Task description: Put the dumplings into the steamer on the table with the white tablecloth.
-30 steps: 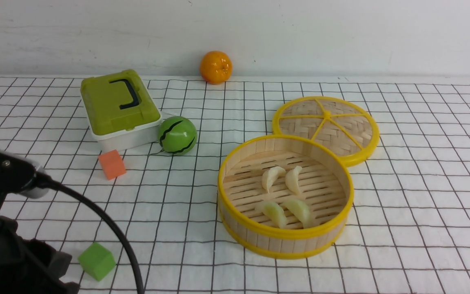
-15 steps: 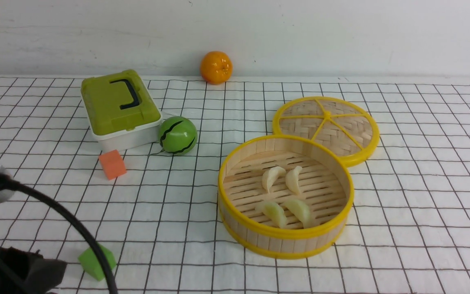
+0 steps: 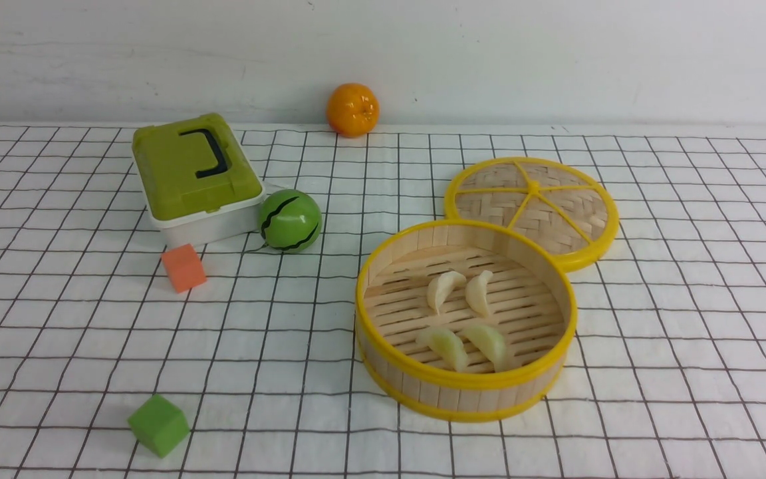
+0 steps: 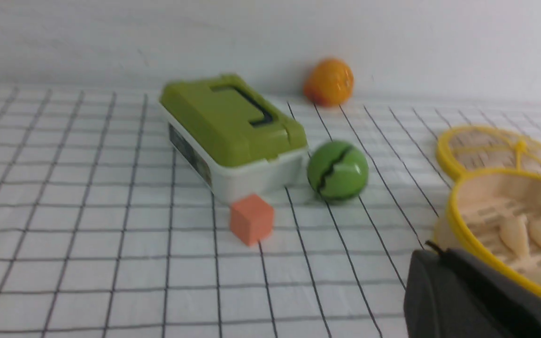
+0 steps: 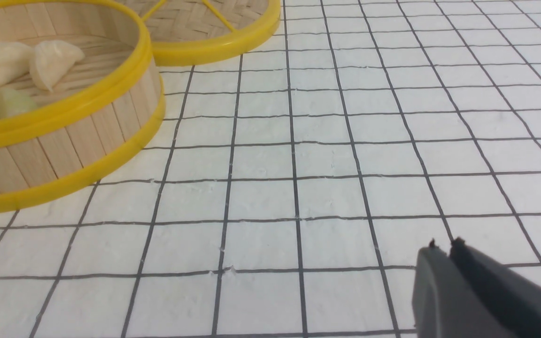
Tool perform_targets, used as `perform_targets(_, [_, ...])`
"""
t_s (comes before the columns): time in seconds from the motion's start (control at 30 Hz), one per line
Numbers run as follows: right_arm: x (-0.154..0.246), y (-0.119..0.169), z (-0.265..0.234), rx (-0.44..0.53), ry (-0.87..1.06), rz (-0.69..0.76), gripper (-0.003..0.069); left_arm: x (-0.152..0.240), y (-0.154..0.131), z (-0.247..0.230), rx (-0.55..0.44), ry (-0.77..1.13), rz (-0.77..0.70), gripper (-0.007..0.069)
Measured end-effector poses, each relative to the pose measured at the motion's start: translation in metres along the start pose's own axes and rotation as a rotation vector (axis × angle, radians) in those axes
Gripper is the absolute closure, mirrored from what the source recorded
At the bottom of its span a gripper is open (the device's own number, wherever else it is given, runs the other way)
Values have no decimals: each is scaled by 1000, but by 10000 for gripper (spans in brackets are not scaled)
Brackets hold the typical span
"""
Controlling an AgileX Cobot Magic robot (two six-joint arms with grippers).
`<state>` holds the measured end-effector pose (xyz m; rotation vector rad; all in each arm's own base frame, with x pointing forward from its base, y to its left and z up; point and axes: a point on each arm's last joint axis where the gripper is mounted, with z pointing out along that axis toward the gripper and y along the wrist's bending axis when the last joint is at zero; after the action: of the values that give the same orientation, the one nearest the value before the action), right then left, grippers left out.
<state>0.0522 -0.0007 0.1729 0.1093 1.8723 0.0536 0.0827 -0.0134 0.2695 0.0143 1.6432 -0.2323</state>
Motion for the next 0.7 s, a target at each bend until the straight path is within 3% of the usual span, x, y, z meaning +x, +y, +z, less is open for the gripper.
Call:
perform_targets(0.13, [0, 0, 0, 0, 0, 0, 618, 32, 9, -9, -50, -111, -32, 638])
perform_targets(0.3, [0, 0, 0, 0, 0, 0, 610, 60, 15, -15, -82, -120, -38, 638])
perform_targets(0.5, [0, 0, 0, 0, 0, 0, 606, 71, 16, -20, -88, -85, -40, 638])
perform_targets(0.7, [0, 0, 0, 0, 0, 0, 601, 85, 18, -22, -119, 67, -34, 638])
